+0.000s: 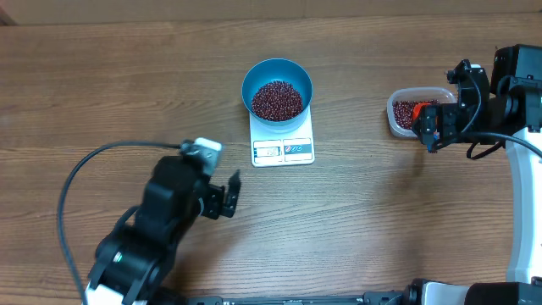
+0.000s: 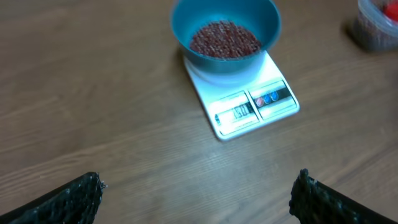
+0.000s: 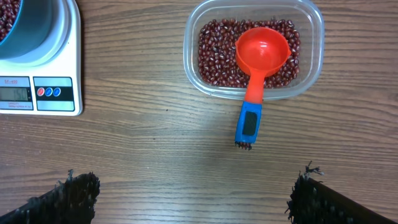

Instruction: Scoop item into bowl and weigh 150g on scale

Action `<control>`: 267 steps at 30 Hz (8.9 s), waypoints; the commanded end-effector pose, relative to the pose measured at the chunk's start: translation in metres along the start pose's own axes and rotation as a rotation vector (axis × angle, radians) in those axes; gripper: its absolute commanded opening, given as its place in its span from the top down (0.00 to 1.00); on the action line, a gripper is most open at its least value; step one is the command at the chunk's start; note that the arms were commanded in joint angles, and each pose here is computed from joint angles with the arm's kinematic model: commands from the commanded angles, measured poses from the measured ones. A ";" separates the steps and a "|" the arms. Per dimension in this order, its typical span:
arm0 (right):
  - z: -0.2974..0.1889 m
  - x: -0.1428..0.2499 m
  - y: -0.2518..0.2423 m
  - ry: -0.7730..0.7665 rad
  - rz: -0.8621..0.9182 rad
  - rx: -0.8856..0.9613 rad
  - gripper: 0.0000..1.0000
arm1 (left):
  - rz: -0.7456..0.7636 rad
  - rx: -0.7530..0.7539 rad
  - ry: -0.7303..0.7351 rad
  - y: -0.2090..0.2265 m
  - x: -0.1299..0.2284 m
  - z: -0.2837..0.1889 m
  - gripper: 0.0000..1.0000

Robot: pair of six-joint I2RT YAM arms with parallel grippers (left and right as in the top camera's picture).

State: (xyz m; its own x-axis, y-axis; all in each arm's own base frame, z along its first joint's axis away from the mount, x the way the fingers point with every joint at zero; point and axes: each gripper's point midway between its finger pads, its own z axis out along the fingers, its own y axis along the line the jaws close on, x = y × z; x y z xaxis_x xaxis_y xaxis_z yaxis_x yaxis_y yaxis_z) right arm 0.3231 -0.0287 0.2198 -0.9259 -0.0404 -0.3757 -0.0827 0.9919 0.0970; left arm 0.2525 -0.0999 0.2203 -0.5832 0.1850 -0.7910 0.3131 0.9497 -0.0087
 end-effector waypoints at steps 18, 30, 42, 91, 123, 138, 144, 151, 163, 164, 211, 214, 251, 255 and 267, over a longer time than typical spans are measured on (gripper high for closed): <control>-0.007 -0.008 0.000 -0.032 -0.003 -0.001 0.00 | -0.205 -0.049 -0.444 0.040 0.009 -0.030 0.00; -0.007 -0.008 0.000 -0.032 -0.003 0.000 0.00 | -0.346 -0.092 -0.622 0.062 0.019 -0.033 0.00; -0.007 -0.008 0.000 -0.032 -0.003 0.000 0.00 | -0.348 -0.149 -0.739 0.078 0.029 -0.031 0.00; -0.007 -0.008 0.000 -0.032 -0.003 0.000 0.00 | -0.177 -0.300 -0.589 0.097 0.074 0.008 0.00; -0.007 -0.008 0.000 -0.032 -0.003 0.000 0.00 | -0.183 -0.314 -0.588 0.100 0.075 0.007 0.00; -0.007 -0.008 0.000 -0.032 -0.003 0.000 0.00 | -0.183 -0.314 -0.588 0.100 0.075 0.008 0.01; -0.007 -0.008 0.000 -0.032 -0.003 0.000 0.00 | -0.183 -0.314 -0.588 0.100 0.075 0.007 0.00; -0.007 -0.008 0.000 -0.032 -0.003 0.000 0.00 | -0.183 -0.314 -0.588 0.100 0.075 0.007 0.01; -0.008 -0.009 0.000 -0.038 -0.005 0.001 0.00 | -0.183 -0.314 -0.588 0.100 0.075 0.007 0.01; -0.008 -0.010 0.000 -0.042 -0.005 0.002 0.00 | -0.183 -0.315 -0.588 0.100 0.075 0.007 0.00; -0.082 0.001 0.072 -1.290 -0.278 -0.121 0.00 | -0.183 -0.314 -0.588 0.100 0.075 0.008 0.00; -0.084 0.007 0.072 -1.316 -0.266 -0.102 0.00 | -0.183 -0.314 -0.588 0.100 0.075 0.008 0.00; -0.026 0.065 0.066 -1.362 -0.125 -0.137 0.00 | -0.183 -0.314 -0.588 0.100 0.075 0.008 0.01; -0.012 0.068 0.064 -1.303 -0.106 -0.139 0.00 | -0.183 -0.314 -0.588 0.100 0.075 0.008 0.01; 0.009 0.084 0.060 -1.207 -0.079 -0.123 0.00 | -0.183 -0.314 -0.588 0.100 0.075 0.008 0.00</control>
State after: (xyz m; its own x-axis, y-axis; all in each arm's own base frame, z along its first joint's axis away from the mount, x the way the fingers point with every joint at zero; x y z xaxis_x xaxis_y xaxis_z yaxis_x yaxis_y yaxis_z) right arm 0.2455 0.0307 0.1885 0.0113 0.1103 -0.9938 -0.2342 0.9665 0.1046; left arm 0.2464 0.0047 0.1552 -0.0823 -0.0946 -0.9921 -0.0257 0.9954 -0.0927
